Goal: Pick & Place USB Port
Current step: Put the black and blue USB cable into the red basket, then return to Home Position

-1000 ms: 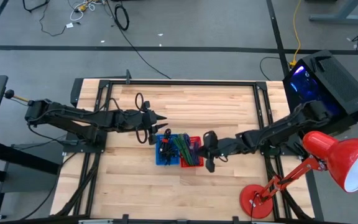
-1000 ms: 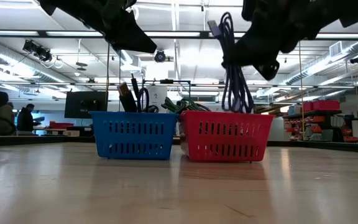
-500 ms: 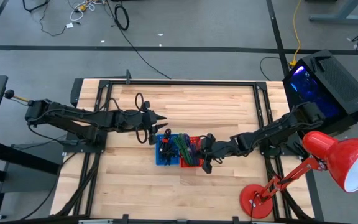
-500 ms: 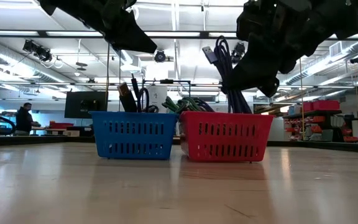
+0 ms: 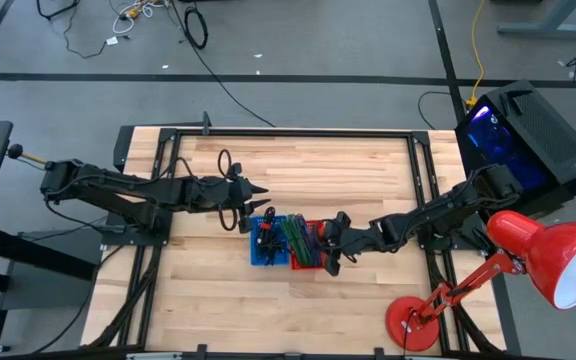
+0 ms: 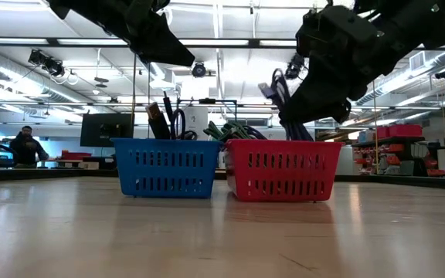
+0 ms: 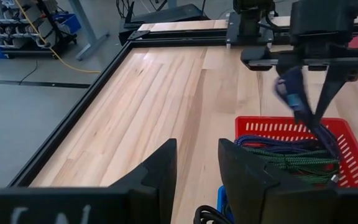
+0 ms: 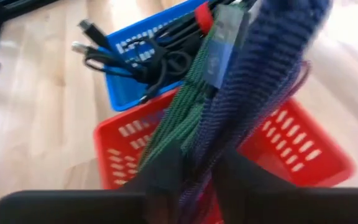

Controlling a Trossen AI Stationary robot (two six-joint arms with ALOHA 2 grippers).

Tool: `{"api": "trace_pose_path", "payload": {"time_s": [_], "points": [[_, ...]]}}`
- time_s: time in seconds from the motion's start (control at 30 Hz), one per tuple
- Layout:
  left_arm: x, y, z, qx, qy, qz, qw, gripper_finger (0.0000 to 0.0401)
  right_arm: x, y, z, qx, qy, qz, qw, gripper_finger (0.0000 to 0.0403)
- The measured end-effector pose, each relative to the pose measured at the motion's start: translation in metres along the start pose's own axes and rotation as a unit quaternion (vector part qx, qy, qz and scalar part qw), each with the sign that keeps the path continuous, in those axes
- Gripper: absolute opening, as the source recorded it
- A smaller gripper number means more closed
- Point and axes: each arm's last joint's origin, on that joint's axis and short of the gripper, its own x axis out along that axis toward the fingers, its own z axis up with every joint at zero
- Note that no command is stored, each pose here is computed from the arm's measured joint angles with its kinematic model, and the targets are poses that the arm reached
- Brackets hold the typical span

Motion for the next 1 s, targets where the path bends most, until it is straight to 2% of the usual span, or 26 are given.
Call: {"api": "trace_pose_path", "payload": {"time_s": [0.23, 0.47, 0.77, 1.0], "points": [[0.0, 0.0, 0.0, 0.0, 0.0, 0.0, 1.0, 0.0122, 0.0, 0.0, 0.002, -0.01, -0.017, -0.011, 1.0, 0.015], [0.0, 0.0, 0.0, 0.0, 0.0, 0.0, 1.0, 0.0122, 0.0, 0.002, 0.006, -0.029, -0.032, 0.002, 0.999, 0.0193], [0.0, 0.0, 0.0, 0.002, 0.0, 0.0, 1.0, 0.0122, -0.007, 0.005, 0.016, -0.065, -0.07, 0.015, 0.995, 0.0204], [0.0, 0.0, 0.0, 0.001, -0.001, 0.001, 1.0, 0.0122, -0.039, 0.007, 0.039, -0.148, -0.133, 0.031, 0.98, 0.0204]]}}
